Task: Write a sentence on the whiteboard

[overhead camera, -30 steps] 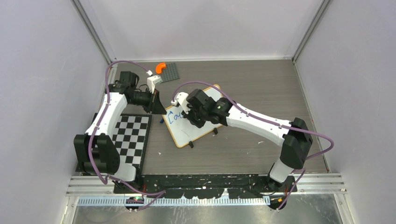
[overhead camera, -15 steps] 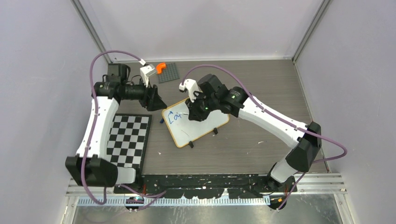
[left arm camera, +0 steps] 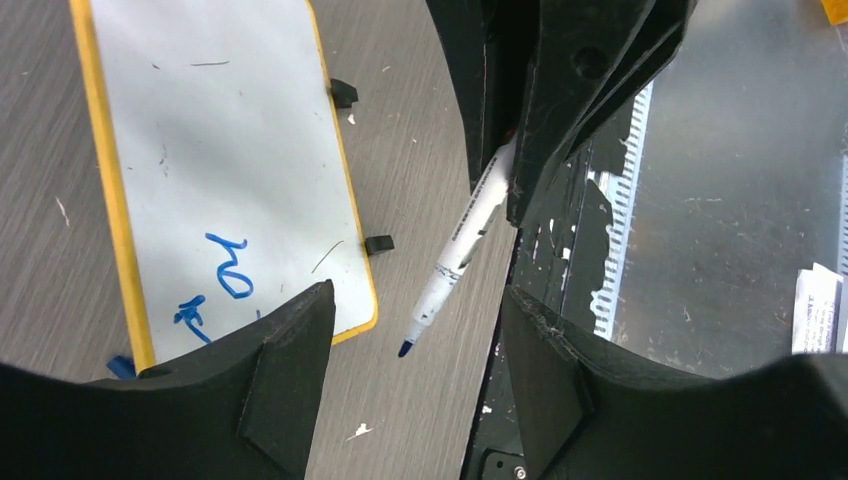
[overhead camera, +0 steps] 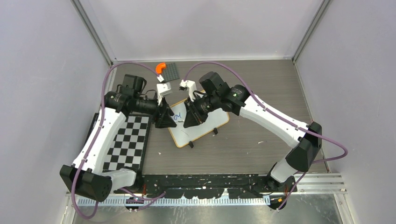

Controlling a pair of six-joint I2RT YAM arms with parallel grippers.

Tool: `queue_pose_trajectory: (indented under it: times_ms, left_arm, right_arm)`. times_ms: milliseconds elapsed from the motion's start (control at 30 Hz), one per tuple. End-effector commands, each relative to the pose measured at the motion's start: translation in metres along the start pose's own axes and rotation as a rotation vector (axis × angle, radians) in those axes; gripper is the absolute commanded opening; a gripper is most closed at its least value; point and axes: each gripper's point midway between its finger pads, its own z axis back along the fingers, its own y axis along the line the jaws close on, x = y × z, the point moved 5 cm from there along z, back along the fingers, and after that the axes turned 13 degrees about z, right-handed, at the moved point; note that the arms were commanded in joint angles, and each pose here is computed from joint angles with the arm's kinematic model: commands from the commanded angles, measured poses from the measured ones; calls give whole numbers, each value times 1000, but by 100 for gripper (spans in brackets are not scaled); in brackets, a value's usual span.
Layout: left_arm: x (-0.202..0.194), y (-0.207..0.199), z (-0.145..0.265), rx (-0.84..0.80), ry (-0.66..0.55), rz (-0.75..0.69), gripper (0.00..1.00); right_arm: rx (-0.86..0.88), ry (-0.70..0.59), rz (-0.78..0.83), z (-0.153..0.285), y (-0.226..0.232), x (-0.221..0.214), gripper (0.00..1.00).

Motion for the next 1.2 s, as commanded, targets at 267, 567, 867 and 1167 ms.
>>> queue_pose_trajectory:
  times_ms: [267,567,867,1167]
  left_arm:
    - [-5,-15,-9,-85,13,-39,4]
    - [0,-5,-12,-46,-12,2,0]
    - [4,2,-11,-19,-21,9,9]
    - [16,37,21,73,-172,142,64]
  right_arm:
    - [109,-110,-66,12,15,32,20]
    - [114,-110,-94,7,11,31,38]
    - [203,-125,-85,10,21,34,0]
    - [-3,-161,-116,33,-24,22,0]
